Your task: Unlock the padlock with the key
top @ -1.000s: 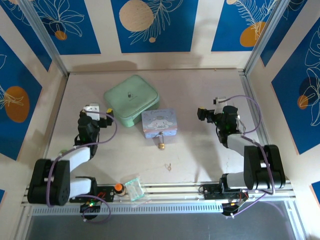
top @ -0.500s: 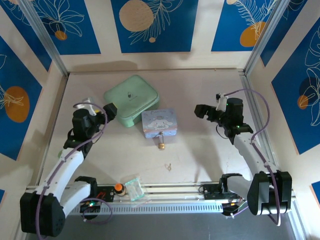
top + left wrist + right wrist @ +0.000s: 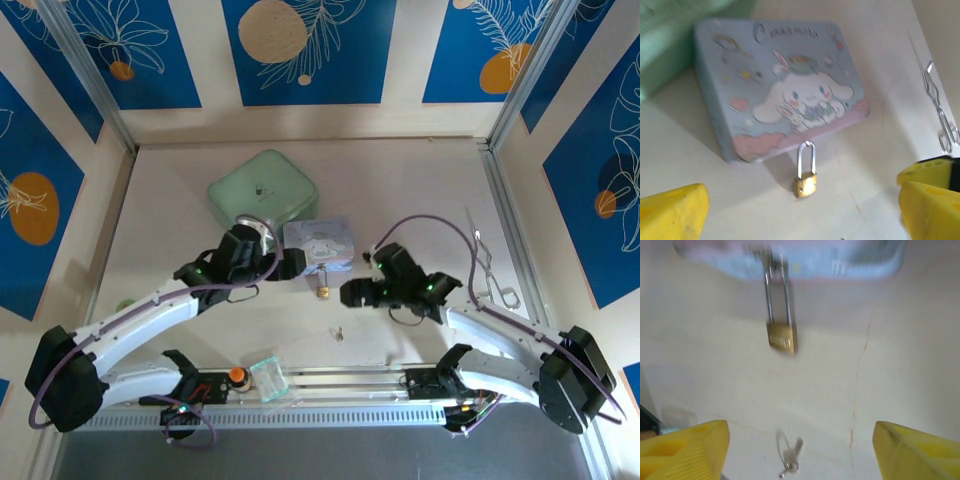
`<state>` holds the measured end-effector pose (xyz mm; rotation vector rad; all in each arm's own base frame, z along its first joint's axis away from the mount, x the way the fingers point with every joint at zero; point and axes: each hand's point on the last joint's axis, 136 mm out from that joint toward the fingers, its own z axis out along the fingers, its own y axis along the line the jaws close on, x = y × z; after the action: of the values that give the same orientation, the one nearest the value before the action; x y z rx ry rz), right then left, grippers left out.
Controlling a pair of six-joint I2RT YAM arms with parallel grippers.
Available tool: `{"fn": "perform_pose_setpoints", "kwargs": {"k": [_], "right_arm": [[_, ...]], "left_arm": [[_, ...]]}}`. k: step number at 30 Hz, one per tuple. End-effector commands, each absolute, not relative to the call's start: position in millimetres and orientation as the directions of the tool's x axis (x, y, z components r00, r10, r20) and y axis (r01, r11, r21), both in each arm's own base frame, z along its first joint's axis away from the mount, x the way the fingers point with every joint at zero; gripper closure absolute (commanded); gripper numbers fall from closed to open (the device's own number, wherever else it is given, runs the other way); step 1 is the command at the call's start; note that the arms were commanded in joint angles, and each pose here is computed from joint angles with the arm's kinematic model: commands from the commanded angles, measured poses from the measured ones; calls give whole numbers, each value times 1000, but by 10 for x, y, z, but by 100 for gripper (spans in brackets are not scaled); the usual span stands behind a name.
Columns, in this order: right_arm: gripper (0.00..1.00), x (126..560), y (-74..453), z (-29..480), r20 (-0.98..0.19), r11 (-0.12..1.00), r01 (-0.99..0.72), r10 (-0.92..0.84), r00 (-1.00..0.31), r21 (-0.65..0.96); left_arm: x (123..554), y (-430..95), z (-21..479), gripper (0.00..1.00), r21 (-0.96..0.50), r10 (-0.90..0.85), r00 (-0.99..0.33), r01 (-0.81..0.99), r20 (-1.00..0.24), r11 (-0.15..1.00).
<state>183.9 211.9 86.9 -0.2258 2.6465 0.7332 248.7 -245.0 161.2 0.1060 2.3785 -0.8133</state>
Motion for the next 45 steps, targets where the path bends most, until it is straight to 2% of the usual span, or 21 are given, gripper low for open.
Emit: {"fn": "perform_pose_setpoints", "kwargs": {"k": [1, 3, 11, 21, 28, 32, 34, 39, 45], "right_arm": [[31, 1736, 2033, 685, -380, 904, -146, 19, -925, 402], [37, 1653, 2132, 640, -363, 898, -162, -3, -932, 408], [47, 1411, 2321, 437, -315, 928, -194, -90, -945, 319], [56, 1253, 2469, 291, -295, 950, -211, -139, -945, 228], [64, 1171, 2365, 215, -269, 975, -202, -171, -948, 89], [67, 1138, 2394, 166, -260, 973, -215, -187, -947, 86], [73, 1129, 2410, 142, -253, 971, -221, -194, -948, 85], [76, 1097, 2431, 85, -237, 970, -230, -206, -949, 78], [87, 1099, 2434, 28, -215, 966, -228, -198, -956, 121]], "left_arm": [[2396, -2575, 1552, 3, -540, -149, -823, 213, -549, 814], [2345, -2634, 1486, 2, -551, -167, -826, 195, -538, 811], [2200, -2820, 1282, 0, -596, -219, -842, 144, -494, 790], [2200, -2708, 1272, 0, -581, -256, -818, 113, -516, 806], [2202, -2700, 1281, 0, -582, -261, -815, 112, -518, 805], [2208, -2699, 1292, 0, -588, -269, -812, 111, -519, 801], [2213, -2692, 1285, 0, -588, -273, -809, 107, -520, 802], [2218, -2671, 1273, 0, -585, -278, -806, 102, -522, 805], [2225, -2672, 1253, 0, -587, -284, -804, 98, -522, 803]]}}
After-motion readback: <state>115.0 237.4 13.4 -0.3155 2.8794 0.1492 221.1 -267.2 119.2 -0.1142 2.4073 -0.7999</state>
